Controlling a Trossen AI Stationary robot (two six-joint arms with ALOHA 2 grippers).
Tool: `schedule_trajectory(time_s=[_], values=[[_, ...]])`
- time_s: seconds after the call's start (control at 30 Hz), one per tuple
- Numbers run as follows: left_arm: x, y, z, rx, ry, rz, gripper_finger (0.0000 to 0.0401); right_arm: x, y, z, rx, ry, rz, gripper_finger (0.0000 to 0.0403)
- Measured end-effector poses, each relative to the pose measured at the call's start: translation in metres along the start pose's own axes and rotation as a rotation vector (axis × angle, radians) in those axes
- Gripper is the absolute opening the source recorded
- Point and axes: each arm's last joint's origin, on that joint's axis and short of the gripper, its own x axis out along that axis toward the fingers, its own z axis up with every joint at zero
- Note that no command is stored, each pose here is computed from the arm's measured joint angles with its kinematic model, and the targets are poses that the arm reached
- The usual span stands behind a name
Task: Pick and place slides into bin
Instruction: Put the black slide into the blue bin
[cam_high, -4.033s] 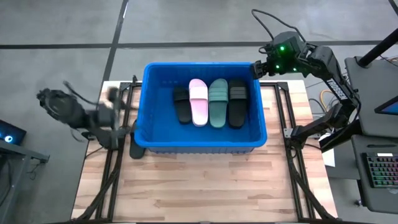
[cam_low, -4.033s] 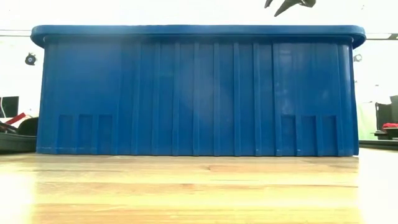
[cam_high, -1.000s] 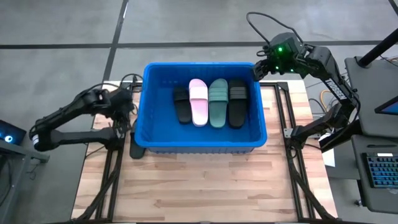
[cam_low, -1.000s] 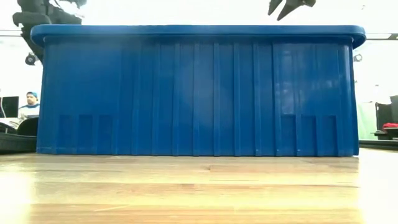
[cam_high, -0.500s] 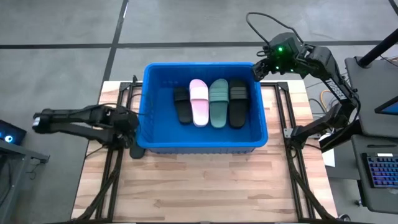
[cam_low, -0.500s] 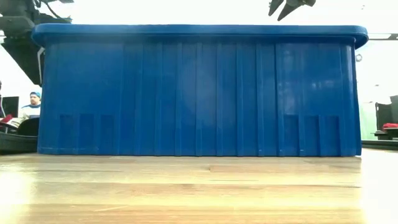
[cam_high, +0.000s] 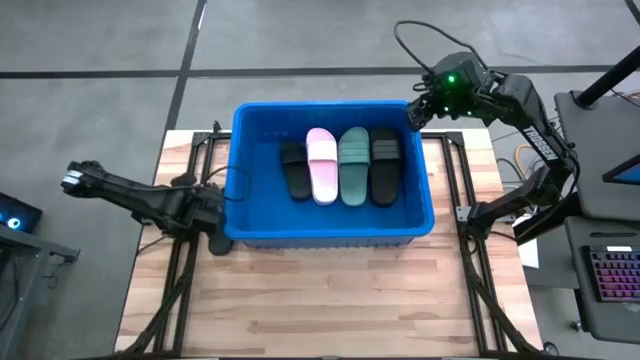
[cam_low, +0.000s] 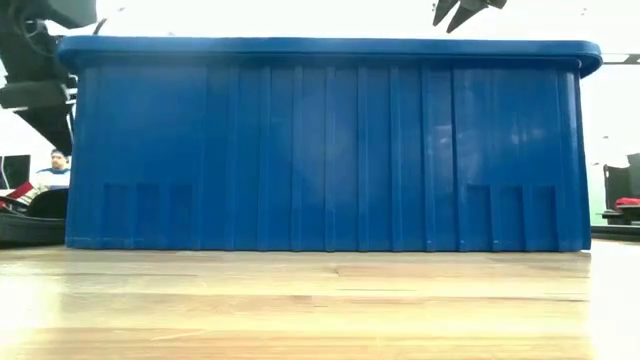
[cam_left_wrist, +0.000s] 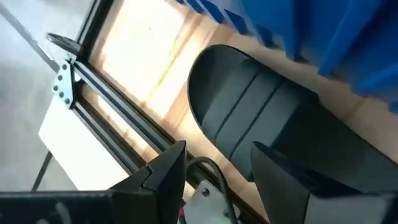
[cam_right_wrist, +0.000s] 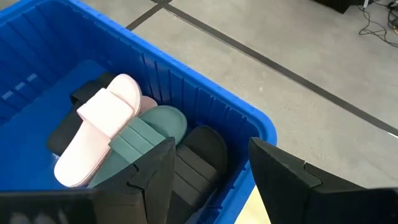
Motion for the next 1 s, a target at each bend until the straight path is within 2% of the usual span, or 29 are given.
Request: schedule_trajectory(time_s=[0.1, 0.2, 0.27, 0.43, 0.63, 0.83, 1.0], values=[[0.003, 0.002, -0.007, 0.057, 0.044, -0.024, 0.0163, 0.000, 0.000, 0.000, 0.000, -0.001, 0.000, 0.0194], [0.001, 0.000, -0.004, 0.138, 0.062, -0.140, 0.0167, -0.001, 0.000, 0.000, 0.000, -0.004, 0.001, 0.0194], [-0.003, 0.000, 0.001, 0.137, 0.071, -0.165, 0.0175, -0.002, 0.000, 0.001, 0.002, -0.008, 0.003, 0.0194], [0.006, -0.005, 0.002, 0.122, 0.090, -0.195, 0.0231, -0.005, -0.001, 0.002, 0.005, -0.017, 0.006, 0.0194], [0.018, -0.016, 0.005, 0.112, 0.133, -0.152, 0.0318, -0.005, -0.001, 0.002, 0.005, -0.018, 0.007, 0.0194], [0.032, -0.030, 0.016, 0.139, 0.238, -0.082, 0.0328, -0.005, -0.001, 0.002, 0.005, -0.018, 0.007, 0.0194], [0.035, -0.036, 0.024, 0.078, 0.246, -0.052, 0.0328, -0.006, -0.001, 0.002, 0.007, -0.024, 0.008, 0.0194]])
